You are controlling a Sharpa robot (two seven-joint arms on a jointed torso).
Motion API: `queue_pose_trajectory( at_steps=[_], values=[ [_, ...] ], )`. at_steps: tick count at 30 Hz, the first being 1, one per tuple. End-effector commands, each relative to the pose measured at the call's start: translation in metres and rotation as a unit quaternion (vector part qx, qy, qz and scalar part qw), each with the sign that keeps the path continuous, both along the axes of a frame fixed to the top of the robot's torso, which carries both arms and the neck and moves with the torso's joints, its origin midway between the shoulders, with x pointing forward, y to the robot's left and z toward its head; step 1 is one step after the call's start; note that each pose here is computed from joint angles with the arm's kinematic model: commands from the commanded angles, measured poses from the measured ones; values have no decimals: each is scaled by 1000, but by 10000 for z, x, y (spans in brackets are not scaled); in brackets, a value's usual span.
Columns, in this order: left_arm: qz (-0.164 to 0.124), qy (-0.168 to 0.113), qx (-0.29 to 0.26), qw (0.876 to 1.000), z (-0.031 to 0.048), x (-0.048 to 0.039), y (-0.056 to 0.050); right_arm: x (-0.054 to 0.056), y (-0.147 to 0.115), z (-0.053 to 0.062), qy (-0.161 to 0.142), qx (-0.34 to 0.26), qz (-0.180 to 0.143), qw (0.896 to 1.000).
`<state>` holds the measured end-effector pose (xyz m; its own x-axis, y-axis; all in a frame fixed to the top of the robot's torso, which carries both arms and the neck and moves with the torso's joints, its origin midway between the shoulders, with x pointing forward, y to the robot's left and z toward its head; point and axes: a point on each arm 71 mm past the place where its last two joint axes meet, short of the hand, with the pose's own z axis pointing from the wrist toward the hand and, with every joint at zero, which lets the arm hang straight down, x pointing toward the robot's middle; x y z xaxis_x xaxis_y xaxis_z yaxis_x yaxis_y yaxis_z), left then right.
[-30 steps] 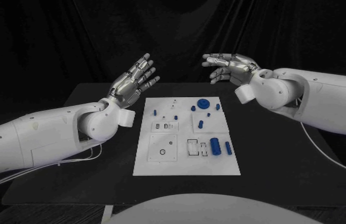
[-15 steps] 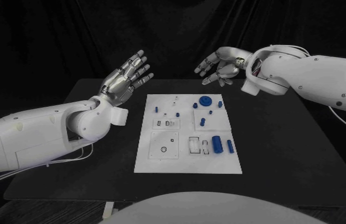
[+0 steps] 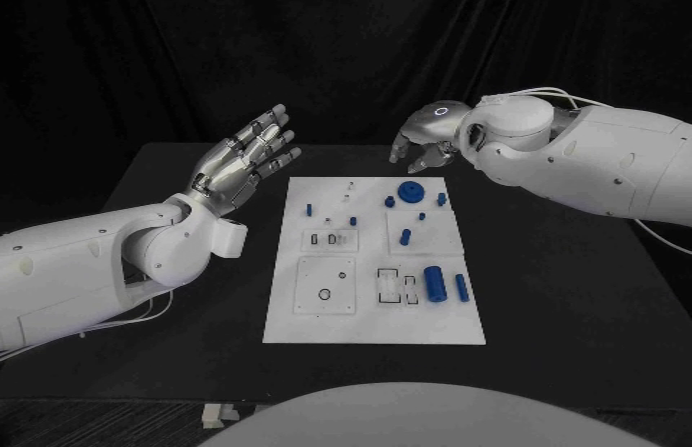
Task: Assemble the parts on the task board
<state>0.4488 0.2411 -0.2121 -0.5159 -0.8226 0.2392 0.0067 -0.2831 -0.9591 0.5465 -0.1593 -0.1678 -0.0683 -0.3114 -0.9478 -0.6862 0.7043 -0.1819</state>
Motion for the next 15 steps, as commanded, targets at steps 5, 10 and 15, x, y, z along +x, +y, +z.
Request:
queue_pose_trajectory(
  at_steps=[5,10,15],
  values=[
    [-18,-27,-11,999,50,-1,-13,3,37,-156,-36,-21,37,998],
    [-22,-25,-13,999,47,-4,-18,3,51,-271,-37,-13,46,998],
    [-27,-23,-14,999,40,0,-30,-7,72,-356,-37,-7,53,998]
  ],
)
